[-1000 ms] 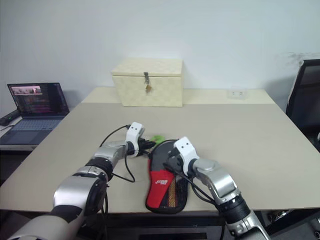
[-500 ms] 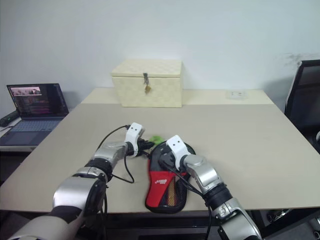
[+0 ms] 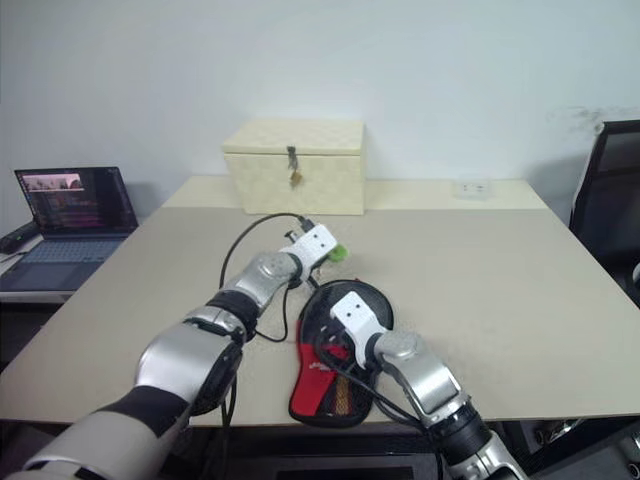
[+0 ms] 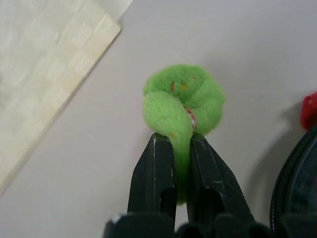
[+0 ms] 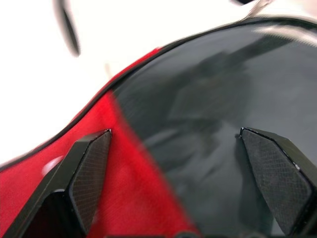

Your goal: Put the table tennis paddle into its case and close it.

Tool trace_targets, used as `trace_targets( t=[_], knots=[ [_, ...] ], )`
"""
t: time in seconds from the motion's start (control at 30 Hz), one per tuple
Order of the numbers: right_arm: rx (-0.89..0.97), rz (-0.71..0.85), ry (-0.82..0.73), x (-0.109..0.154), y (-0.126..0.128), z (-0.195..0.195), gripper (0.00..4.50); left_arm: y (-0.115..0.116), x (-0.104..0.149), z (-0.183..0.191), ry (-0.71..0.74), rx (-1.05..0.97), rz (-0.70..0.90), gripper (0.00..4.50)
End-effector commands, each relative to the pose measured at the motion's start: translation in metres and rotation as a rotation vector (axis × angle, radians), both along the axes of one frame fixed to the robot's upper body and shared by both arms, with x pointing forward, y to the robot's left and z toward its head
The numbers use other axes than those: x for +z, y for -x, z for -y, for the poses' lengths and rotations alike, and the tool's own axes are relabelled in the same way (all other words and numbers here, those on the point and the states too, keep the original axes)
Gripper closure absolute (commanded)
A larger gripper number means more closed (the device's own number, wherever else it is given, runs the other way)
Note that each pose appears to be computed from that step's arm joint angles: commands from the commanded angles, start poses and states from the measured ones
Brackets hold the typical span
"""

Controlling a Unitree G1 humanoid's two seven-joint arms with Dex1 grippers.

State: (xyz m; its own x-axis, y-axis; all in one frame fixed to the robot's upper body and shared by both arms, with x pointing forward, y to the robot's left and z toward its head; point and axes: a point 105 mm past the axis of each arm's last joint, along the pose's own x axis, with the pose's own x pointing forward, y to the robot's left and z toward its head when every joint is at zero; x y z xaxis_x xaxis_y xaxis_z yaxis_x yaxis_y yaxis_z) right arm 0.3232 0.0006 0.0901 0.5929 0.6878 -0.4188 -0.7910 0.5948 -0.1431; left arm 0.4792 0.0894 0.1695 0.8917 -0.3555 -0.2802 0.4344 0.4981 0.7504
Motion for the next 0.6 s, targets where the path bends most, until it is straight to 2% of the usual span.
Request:
trace_targets(
  t=[0.03,0.23,0.37,0.6],
  knots=[
    [-0.017,-0.197,0.126,-0.053,0.027,0.014,0.0,0.0,0.036,0.035,-0.118,-0.112,0.175,4.49],
    [-0.032,-0.215,0.132,-0.056,0.036,0.018,0.0,0.015,0.027,0.081,-0.37,-0.304,0.282,4.49],
    [-0.032,-0.221,0.131,-0.058,0.039,0.015,0.0,0.024,0.022,0.102,-0.474,-0.403,0.341,4.49],
    [-0.028,-0.225,0.126,-0.059,0.041,0.012,0.0,0.036,0.028,0.131,-0.533,-0.502,0.446,4.49]
  ],
)
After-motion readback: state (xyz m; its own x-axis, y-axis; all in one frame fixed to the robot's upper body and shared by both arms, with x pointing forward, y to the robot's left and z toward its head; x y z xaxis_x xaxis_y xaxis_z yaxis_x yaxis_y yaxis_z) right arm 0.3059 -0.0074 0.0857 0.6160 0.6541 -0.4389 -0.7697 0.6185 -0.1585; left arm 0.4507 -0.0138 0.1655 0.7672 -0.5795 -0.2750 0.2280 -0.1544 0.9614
